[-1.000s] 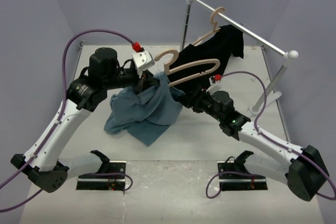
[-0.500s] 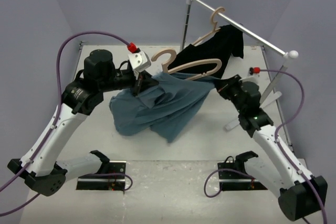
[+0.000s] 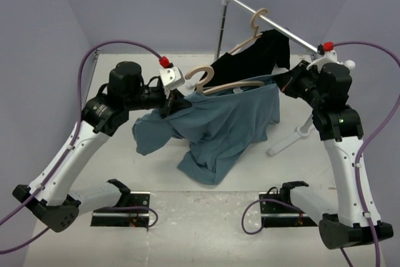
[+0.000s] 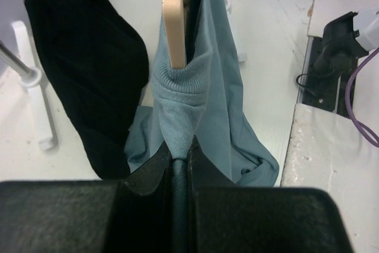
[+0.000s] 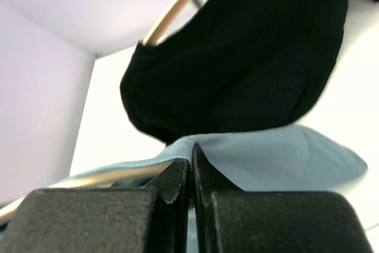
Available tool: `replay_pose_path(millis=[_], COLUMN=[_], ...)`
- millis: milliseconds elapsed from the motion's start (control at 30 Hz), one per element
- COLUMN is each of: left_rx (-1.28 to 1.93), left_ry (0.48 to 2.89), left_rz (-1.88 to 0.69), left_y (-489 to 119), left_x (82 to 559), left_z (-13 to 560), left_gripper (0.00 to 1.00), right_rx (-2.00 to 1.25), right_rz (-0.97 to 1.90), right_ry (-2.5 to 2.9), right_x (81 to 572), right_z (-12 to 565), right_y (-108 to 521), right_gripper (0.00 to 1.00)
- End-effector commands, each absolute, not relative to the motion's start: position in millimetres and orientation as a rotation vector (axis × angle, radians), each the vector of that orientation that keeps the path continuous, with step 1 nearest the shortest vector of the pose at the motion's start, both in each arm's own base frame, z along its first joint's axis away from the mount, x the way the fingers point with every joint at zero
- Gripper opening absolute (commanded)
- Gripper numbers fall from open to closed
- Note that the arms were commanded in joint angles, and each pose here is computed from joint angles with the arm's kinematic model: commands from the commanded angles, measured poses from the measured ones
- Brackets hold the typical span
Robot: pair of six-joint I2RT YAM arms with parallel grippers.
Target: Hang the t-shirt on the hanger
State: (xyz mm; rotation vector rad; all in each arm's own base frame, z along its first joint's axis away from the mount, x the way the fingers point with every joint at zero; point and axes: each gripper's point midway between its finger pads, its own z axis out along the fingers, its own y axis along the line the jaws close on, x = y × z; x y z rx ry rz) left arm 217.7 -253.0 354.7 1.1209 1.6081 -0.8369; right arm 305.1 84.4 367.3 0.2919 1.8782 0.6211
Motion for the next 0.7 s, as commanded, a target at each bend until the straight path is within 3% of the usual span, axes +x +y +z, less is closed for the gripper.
replay_pose_path(millis=[0,333,667], left_rx=[1.076,1.164,1.126], left_ry=[1.567,1.462,1.495], left_rz=[-0.876,-1.142,-1.246], left_y=[-266.5,-304.5,-319.5], left_x=[231.4,212.5,220.5], left_z=[367.6,340.7,290.9], left_gripper=[0.00,0.00,0.00], right_rx=[0.169,0.074,-0.423], right_rz=[0.584,0.583,0.684], right_ry=[1.992,2.082,2.104], right_x=[277.4,281.7,251.7], right_z=[364.2,366.1,384.2], right_y=[104.5,156.6,258.7], right_gripper=[0.00,0.00,0.04])
